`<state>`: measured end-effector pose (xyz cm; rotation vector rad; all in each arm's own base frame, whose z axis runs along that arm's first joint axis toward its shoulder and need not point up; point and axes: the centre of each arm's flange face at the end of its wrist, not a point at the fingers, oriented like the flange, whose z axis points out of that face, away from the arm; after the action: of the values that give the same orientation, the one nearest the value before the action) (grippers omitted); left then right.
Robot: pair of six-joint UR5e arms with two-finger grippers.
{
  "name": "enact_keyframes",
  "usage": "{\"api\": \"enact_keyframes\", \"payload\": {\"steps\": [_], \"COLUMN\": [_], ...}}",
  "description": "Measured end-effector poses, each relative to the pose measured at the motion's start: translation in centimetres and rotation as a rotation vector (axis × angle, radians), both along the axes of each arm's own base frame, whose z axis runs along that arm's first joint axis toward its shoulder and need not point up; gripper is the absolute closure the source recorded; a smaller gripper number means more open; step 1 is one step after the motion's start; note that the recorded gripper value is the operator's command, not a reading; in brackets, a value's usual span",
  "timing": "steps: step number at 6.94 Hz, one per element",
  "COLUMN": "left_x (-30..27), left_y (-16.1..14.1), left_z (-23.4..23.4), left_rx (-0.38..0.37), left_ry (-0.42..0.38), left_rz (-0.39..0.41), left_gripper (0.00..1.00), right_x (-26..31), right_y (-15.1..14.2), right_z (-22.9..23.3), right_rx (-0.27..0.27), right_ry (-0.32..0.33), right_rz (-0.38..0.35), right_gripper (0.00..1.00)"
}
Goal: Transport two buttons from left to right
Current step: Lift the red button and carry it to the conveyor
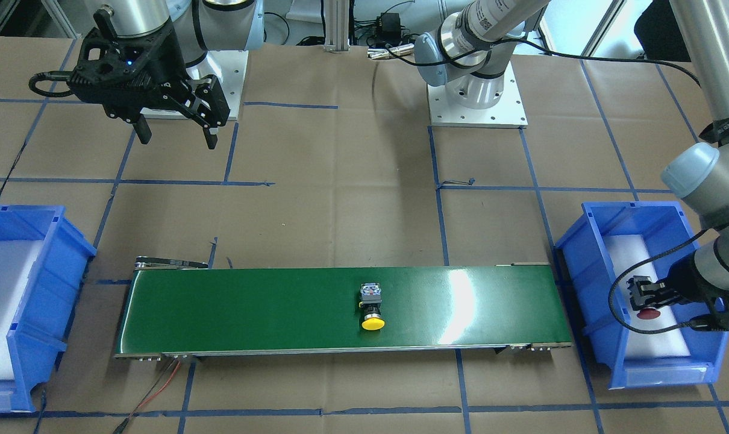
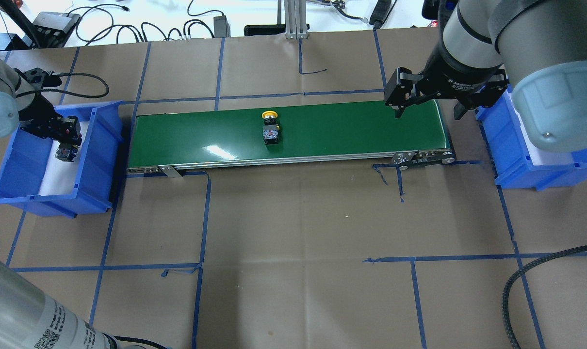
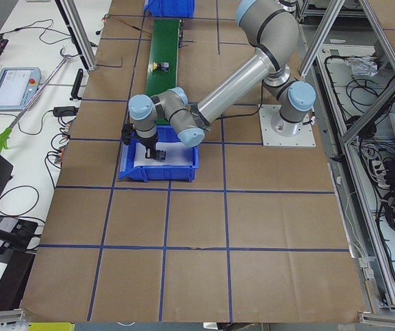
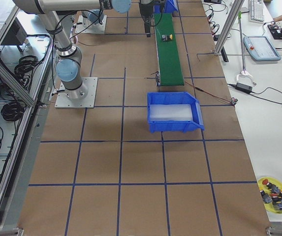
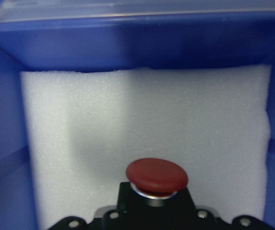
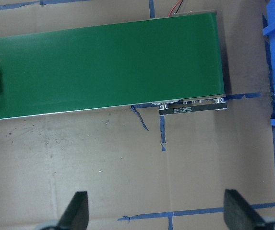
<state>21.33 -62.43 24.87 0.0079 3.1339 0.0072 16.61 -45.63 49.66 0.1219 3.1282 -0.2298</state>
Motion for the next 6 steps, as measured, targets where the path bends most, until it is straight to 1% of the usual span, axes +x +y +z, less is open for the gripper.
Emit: {"api": "enact_keyframes", "payload": {"steps": [2,4,5,6], "left_x": [-0.8,-2.2,-3.2,-4.2], "left_y": [2.0,4.4,5.4,5.9], "left_z": [5.8,11.4,13.4,14.5], "left_rx": [0.014,0.023,0.028,0.031], "left_ry": [-0.024,-0.03,-0.026,-0.02], "left_rz": [-0.002,-0.003,0.0,0.005], "left_gripper": [0.96,0.96,0.96,0.96], "right_x": [0.0,0.1,0.1,0.2], "right_y": [-0.2,-0.2,-0.2,-0.2], "right_z": [0.1,0.0,0.0,0.0], "right_rx": [-0.01,-0.01,-0.009,-0.007], "right_ry": [-0.002,-0.007,-0.008,-0.009], "right_rz": [0.001,-0.004,-0.006,-0.007], "right_gripper": [0.0,0.0,0.0,0.0]}}
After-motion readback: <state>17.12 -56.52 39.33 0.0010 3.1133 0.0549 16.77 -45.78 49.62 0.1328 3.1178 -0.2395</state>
